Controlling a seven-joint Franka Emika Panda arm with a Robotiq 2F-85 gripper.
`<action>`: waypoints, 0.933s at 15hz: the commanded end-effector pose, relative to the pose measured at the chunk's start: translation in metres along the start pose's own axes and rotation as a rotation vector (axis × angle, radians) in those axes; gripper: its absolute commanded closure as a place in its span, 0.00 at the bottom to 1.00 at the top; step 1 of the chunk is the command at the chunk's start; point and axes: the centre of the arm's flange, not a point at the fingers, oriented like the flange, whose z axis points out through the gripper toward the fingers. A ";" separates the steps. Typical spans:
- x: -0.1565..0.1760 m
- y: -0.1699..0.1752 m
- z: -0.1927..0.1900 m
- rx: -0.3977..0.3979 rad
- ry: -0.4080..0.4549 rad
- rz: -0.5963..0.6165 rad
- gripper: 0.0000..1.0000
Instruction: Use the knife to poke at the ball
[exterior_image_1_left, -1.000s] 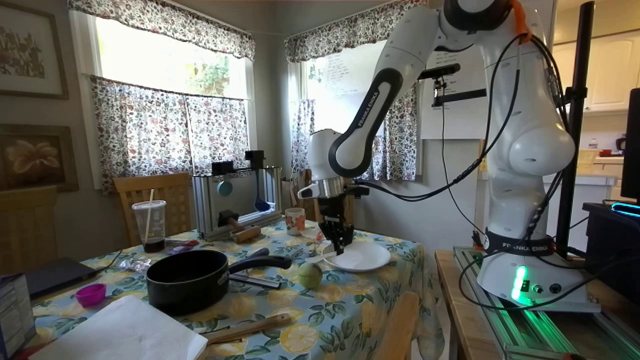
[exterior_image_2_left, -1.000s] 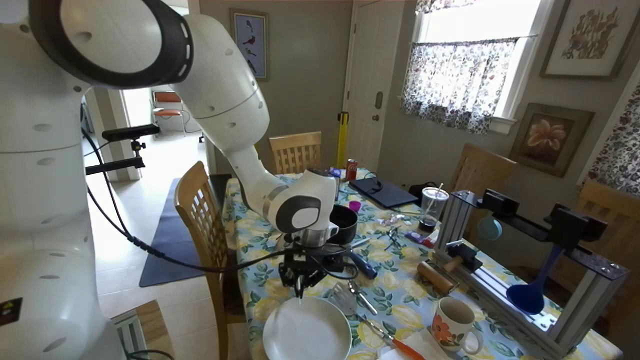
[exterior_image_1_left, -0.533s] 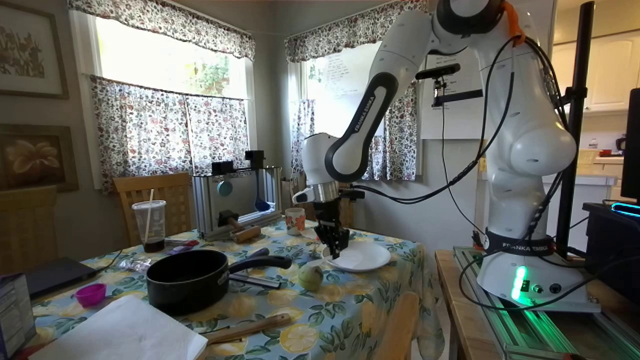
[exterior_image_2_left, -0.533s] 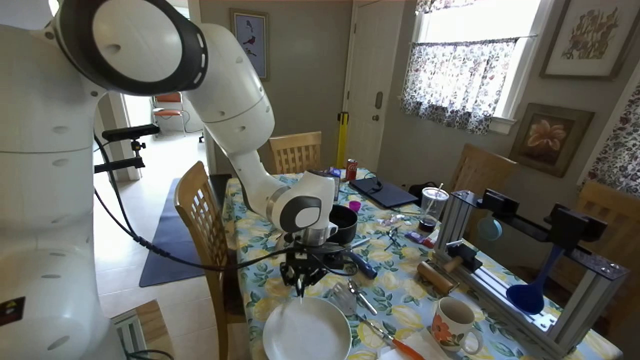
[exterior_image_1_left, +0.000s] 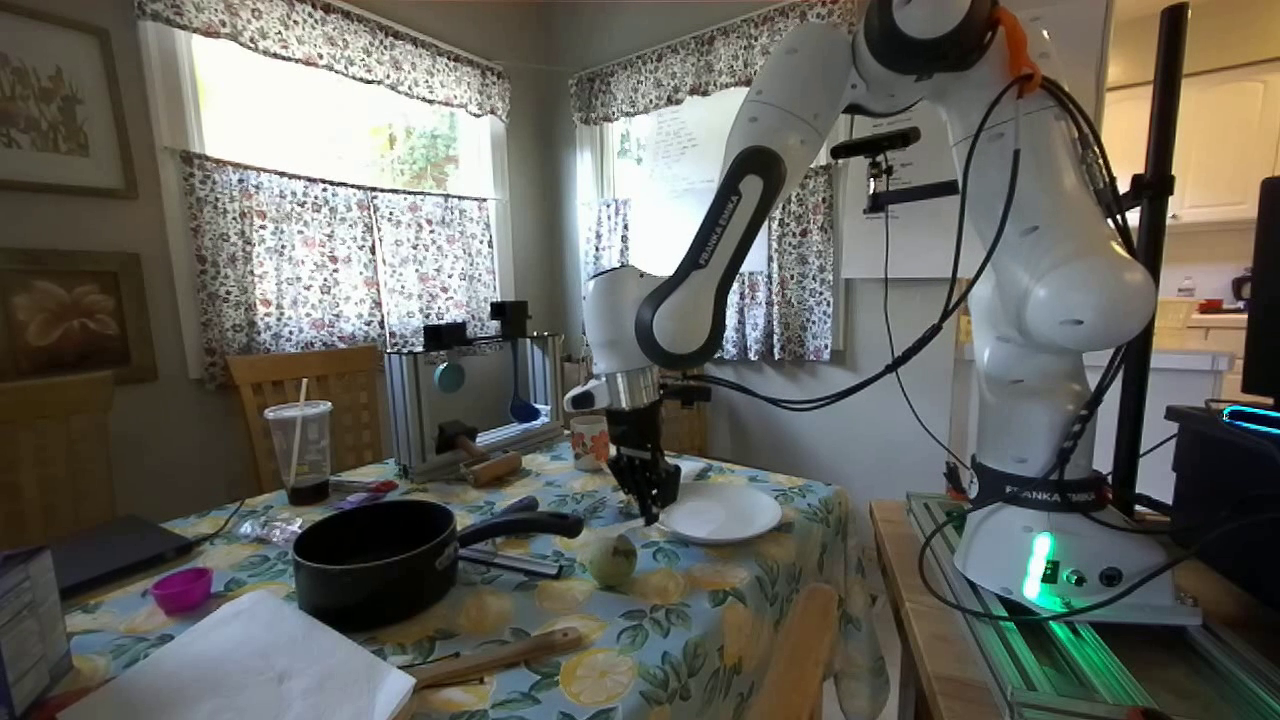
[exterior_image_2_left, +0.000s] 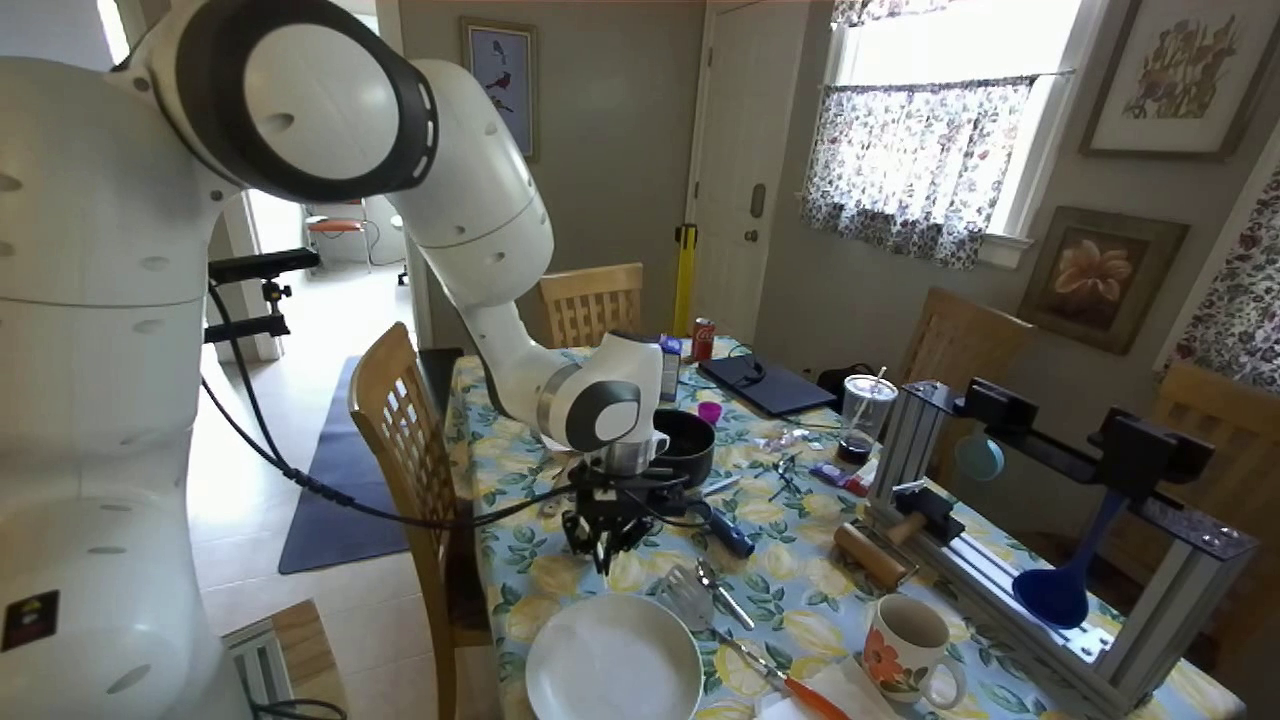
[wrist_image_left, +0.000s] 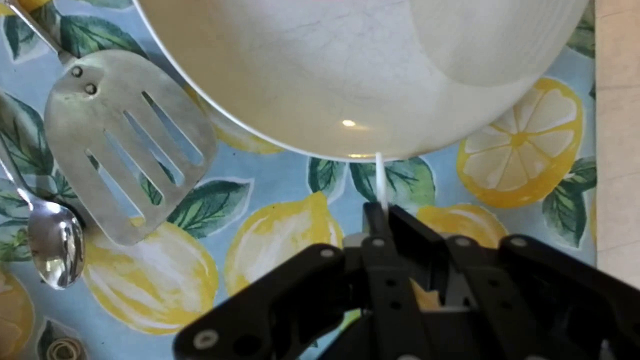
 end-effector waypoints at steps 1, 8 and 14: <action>0.019 -0.004 0.013 0.004 -0.023 -0.024 0.98; 0.021 -0.018 0.012 -0.003 -0.073 -0.075 0.98; 0.008 -0.023 0.007 -0.022 -0.126 -0.082 0.98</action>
